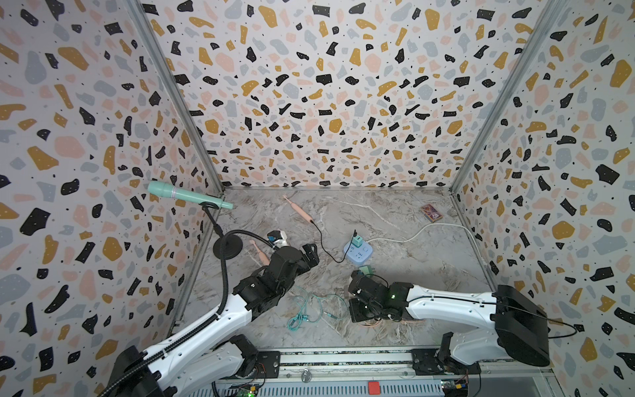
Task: Charge the electric toothbrush
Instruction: Pick up the charging cable from the center of the board.
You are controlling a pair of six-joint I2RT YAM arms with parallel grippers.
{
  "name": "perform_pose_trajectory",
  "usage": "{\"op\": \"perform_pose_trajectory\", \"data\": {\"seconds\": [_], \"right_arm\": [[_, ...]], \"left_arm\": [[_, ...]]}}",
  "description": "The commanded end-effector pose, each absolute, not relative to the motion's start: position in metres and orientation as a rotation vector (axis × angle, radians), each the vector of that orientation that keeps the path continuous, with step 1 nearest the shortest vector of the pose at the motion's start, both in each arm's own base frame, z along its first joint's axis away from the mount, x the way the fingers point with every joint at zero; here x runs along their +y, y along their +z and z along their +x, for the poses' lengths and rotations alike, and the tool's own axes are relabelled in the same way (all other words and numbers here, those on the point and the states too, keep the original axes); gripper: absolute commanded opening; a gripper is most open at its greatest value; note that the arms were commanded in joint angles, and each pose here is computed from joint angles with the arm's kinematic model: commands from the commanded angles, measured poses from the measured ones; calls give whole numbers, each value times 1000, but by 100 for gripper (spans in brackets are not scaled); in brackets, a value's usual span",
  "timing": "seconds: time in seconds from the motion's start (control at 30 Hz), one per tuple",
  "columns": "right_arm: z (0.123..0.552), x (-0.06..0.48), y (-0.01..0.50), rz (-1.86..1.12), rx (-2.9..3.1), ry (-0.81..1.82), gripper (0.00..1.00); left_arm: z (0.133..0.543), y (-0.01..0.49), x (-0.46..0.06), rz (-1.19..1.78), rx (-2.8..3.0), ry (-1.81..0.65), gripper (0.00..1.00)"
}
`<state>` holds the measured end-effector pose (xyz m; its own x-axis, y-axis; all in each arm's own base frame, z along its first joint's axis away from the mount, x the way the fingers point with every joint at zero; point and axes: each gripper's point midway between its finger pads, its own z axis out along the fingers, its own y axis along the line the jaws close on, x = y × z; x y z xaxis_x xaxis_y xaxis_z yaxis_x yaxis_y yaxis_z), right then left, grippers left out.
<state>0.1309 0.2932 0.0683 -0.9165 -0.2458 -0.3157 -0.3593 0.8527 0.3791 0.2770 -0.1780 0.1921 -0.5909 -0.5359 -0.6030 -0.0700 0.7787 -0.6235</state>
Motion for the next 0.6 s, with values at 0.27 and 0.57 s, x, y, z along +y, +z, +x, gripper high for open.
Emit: {"op": "perform_pose_trajectory", "data": {"seconds": [0.27, 0.57], "right_arm": [[150, 298, 151, -671, 2383, 693, 0], [163, 298, 168, -674, 2314, 660, 0]], "left_arm": [[237, 189, -277, -614, 2183, -1534, 97], [209, 196, -321, -532, 2246, -1654, 78]]}}
